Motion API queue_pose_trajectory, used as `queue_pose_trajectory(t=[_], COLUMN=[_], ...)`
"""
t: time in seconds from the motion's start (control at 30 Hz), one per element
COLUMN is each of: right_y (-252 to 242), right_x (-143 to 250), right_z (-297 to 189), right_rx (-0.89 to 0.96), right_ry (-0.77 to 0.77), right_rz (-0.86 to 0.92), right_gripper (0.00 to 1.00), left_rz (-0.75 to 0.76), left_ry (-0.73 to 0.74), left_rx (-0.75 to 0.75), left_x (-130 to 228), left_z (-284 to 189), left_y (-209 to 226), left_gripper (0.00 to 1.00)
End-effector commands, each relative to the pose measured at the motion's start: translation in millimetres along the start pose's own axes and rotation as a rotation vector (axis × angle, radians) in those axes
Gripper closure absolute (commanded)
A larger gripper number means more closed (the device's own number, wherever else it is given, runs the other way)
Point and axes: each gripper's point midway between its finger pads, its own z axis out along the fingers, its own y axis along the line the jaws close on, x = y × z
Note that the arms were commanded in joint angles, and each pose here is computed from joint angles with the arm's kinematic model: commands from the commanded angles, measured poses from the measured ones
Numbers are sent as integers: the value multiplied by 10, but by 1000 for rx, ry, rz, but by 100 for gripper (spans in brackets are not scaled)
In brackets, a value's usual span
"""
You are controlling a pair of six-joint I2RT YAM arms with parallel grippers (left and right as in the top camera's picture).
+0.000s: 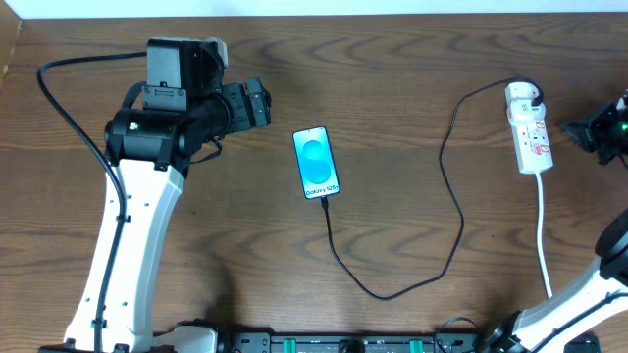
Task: Plug charger to phone and switch on socket
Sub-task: 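Lift the left gripper away and move the right gripper to the power strip, then press the orange switch on the power strip with the right gripper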
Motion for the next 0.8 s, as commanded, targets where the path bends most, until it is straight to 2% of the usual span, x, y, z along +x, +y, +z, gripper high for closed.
queue_pose_trajectory(t=[0.0, 0.27, 0.77], right_y=[80, 41, -44], right_x=[-16, -30, 15], right_z=[164, 420, 568], right_rx=[-30, 15, 113], right_ry=[13, 3, -6], right_rz=[-20, -43, -47], right_gripper=[99, 99, 99], left_rz=[8, 8, 8], left_ry=[-12, -12, -12], left_rx=[-3, -3, -3], left_x=[-25, -25, -25], left_z=[-35, -35, -35], left_y=[-9, -9, -9], left_gripper=[6, 7, 6])
